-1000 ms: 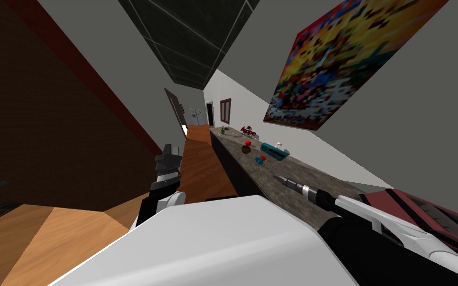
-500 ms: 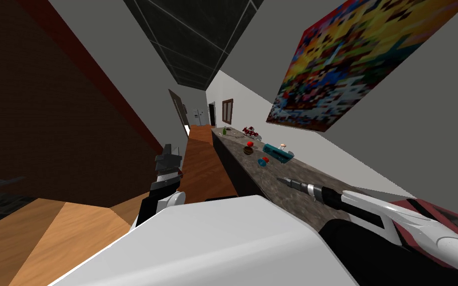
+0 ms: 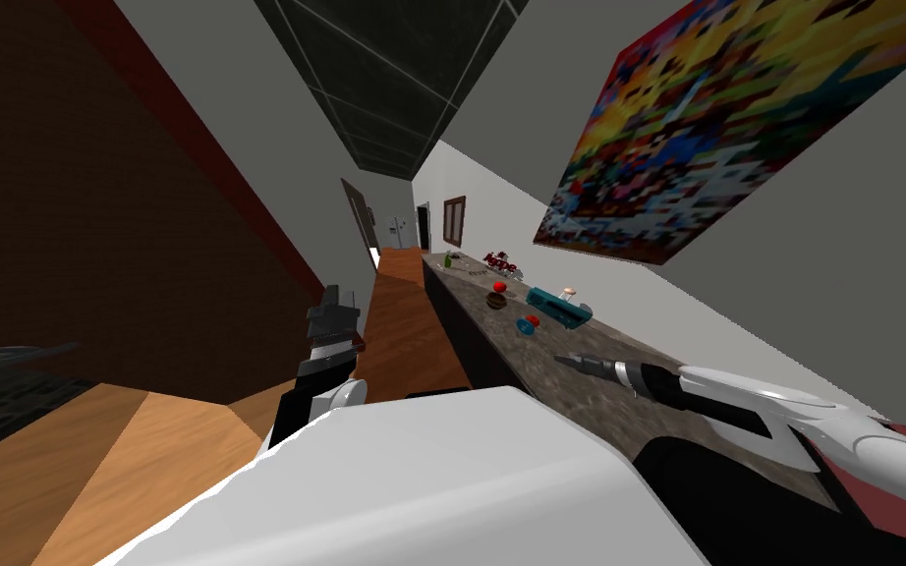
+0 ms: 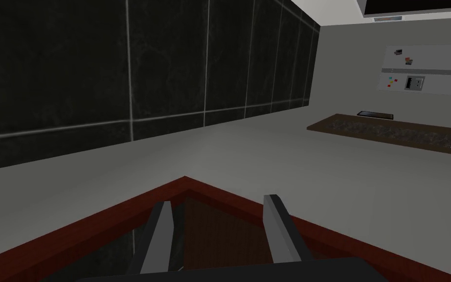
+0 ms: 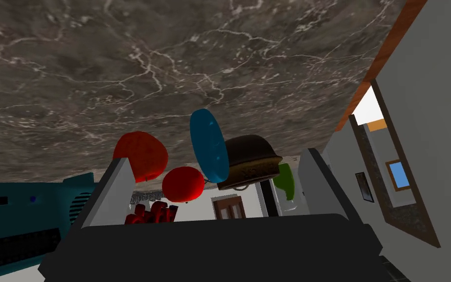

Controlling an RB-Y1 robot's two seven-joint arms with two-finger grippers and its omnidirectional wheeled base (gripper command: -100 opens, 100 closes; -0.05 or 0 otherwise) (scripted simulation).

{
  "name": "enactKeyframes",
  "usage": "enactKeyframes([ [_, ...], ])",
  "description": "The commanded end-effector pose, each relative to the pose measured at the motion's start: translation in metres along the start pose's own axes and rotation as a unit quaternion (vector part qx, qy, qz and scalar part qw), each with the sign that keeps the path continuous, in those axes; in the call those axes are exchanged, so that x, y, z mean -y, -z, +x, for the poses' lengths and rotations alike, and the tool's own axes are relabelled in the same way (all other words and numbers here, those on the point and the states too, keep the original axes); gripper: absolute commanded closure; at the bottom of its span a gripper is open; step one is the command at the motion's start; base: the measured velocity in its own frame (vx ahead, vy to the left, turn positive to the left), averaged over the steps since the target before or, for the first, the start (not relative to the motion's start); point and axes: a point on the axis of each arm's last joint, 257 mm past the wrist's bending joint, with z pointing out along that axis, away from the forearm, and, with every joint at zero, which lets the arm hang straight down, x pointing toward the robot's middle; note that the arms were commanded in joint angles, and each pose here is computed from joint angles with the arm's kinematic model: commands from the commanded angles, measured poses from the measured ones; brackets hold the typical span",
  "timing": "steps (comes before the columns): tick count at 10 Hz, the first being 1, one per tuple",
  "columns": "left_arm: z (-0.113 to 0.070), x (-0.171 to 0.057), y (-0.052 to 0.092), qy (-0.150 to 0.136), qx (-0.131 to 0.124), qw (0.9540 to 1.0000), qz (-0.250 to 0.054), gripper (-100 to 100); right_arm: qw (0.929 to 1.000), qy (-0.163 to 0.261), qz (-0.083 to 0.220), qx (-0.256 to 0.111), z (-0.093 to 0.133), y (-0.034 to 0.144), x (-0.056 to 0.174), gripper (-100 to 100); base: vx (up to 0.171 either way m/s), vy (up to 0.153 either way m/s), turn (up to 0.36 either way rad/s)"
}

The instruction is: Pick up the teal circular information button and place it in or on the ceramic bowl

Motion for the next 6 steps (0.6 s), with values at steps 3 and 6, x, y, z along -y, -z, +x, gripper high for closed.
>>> enactKeyframes([
  [3,0.0,0.0,0.0,0.0,0.0,1.0,0.0,0,0.9988,0.027,0.007,-0.039,0.001,0.004,0.012,-100,0.051,0.017,0.047],
  [6,0.0,0.0,0.0,0.0,0.0,1.0,0.0,0,0.9951,0.053,0.016,-0.082,0.005,0.01,0.027,-100,0.055,0.023,0.059],
])
